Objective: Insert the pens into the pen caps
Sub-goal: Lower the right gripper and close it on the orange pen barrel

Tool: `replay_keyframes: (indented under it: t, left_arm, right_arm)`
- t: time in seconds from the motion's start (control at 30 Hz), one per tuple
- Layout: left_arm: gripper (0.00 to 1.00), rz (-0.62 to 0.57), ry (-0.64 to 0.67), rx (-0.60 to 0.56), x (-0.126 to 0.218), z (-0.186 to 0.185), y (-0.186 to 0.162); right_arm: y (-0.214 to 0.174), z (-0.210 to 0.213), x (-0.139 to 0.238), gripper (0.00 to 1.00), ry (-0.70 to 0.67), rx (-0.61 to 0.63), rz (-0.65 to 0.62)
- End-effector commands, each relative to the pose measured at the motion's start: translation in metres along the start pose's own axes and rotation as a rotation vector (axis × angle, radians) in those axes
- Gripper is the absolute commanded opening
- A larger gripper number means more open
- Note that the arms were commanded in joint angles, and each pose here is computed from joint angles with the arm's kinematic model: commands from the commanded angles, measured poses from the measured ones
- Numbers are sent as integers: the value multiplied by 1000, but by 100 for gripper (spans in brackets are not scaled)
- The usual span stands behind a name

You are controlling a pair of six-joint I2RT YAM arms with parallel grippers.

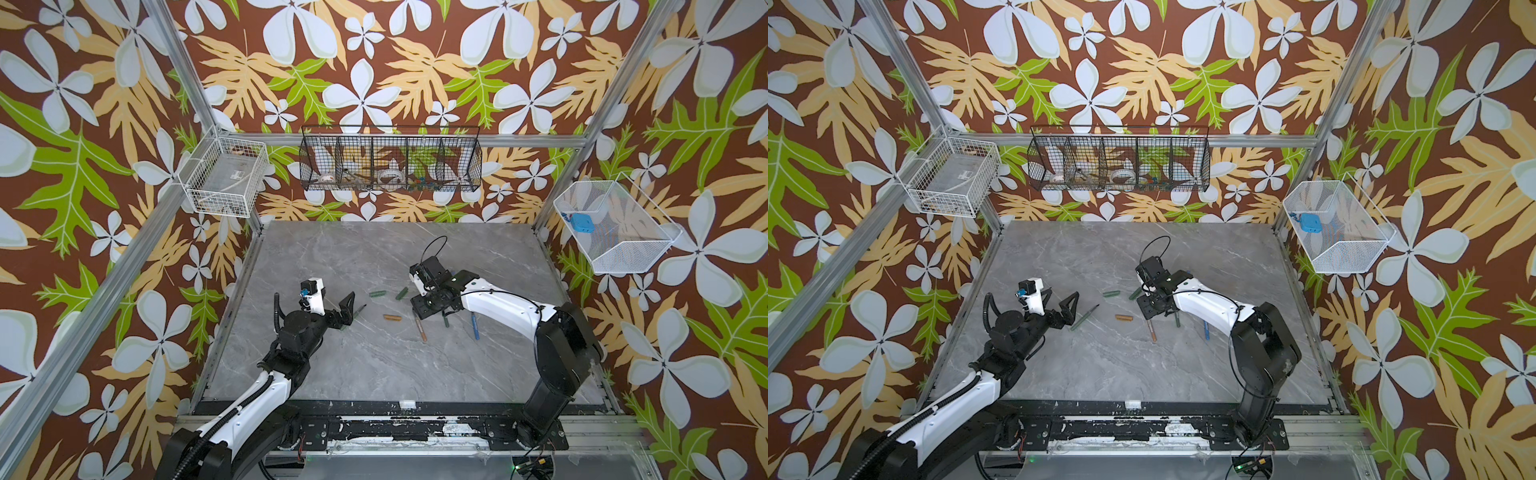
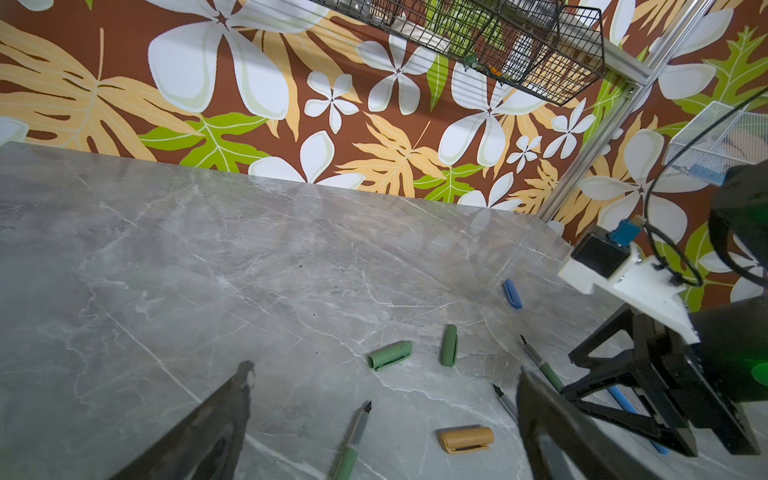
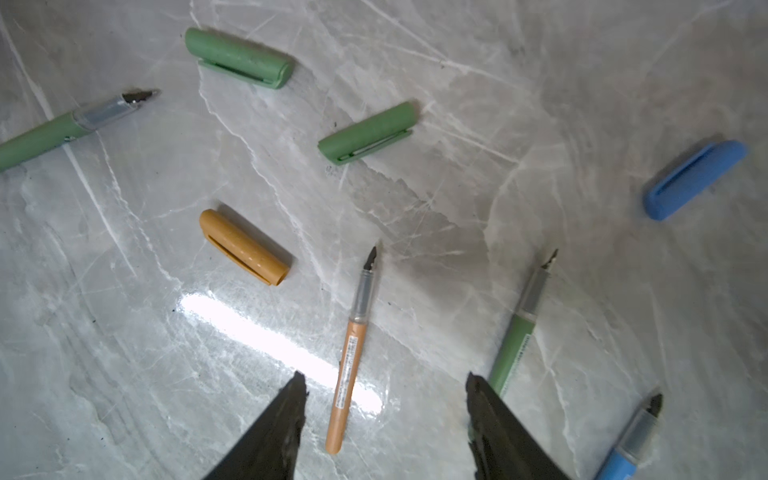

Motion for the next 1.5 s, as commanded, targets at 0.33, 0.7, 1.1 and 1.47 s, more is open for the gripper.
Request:
replay_keyframes:
  t: [0.33, 0.7, 1.1, 1.47]
  left_arm:
    - [100, -12, -32, -13, -2, -2, 1]
    - [100, -45, -12, 5, 2, 0, 1]
    - [100, -60, -8, 4, 3, 3, -2]
    - [100, -57, 3, 46, 2, 3, -1]
  right_arm:
    - [0, 9, -42, 49, 56, 2, 112]
    - [-4, 9, -57, 45, 46, -9, 155]
    - [-7, 9, -68, 39, 34, -16, 186]
    - [-8, 8, -74, 29, 5, -11, 205]
Point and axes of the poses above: each gripper's point midway between its finger pads, its own x axis back along the fingers, its own z axis along the line the jaws close on, y = z × x, the point moved 10 cm from there along x, back along the fingers, and after that the axes turned 13 degrees about x, right-handed, at the moved point
